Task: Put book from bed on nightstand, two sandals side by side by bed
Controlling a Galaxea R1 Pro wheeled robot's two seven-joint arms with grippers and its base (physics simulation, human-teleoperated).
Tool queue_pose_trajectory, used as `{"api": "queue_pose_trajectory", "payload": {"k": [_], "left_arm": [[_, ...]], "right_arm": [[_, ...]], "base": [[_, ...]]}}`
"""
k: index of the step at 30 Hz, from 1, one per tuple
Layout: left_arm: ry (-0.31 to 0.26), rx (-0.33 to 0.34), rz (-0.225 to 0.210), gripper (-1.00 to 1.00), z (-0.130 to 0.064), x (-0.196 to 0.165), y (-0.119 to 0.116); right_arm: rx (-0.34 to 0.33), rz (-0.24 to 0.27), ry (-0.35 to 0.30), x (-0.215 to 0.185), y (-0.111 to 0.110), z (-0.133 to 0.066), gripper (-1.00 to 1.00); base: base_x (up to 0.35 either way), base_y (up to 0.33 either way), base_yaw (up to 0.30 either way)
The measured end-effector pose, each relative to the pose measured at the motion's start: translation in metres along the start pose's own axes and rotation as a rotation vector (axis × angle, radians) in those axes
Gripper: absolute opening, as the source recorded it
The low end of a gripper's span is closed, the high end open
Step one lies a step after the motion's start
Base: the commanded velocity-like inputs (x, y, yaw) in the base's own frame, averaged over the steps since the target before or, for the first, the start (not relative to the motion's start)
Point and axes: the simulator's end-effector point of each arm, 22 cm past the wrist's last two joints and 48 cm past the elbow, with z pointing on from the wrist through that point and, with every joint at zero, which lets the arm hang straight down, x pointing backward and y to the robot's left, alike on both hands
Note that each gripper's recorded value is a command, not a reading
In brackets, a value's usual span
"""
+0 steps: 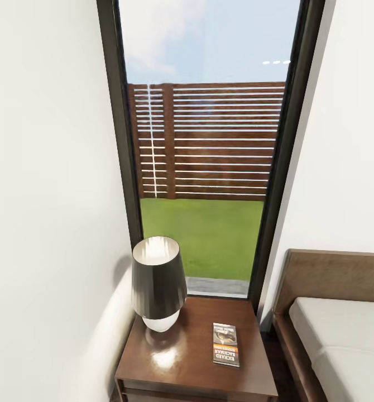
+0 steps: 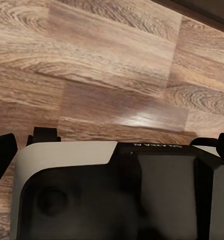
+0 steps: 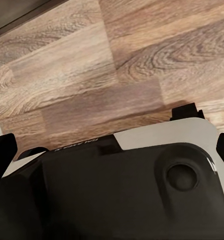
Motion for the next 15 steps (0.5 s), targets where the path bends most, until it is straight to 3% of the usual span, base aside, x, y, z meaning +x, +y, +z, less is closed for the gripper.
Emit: {"api": "queue_pose_trajectory", "payload": {"k": [15], "left_arm": [[-0.001,-0.005,-0.002,1.0,-0.0006,-0.0005,0.0024]], "right_arm": [[0.0,0.0,0.0,0.0001,0.0002,0.0001,1.0]], "base": [[0.0,0.0,0.0]]}}
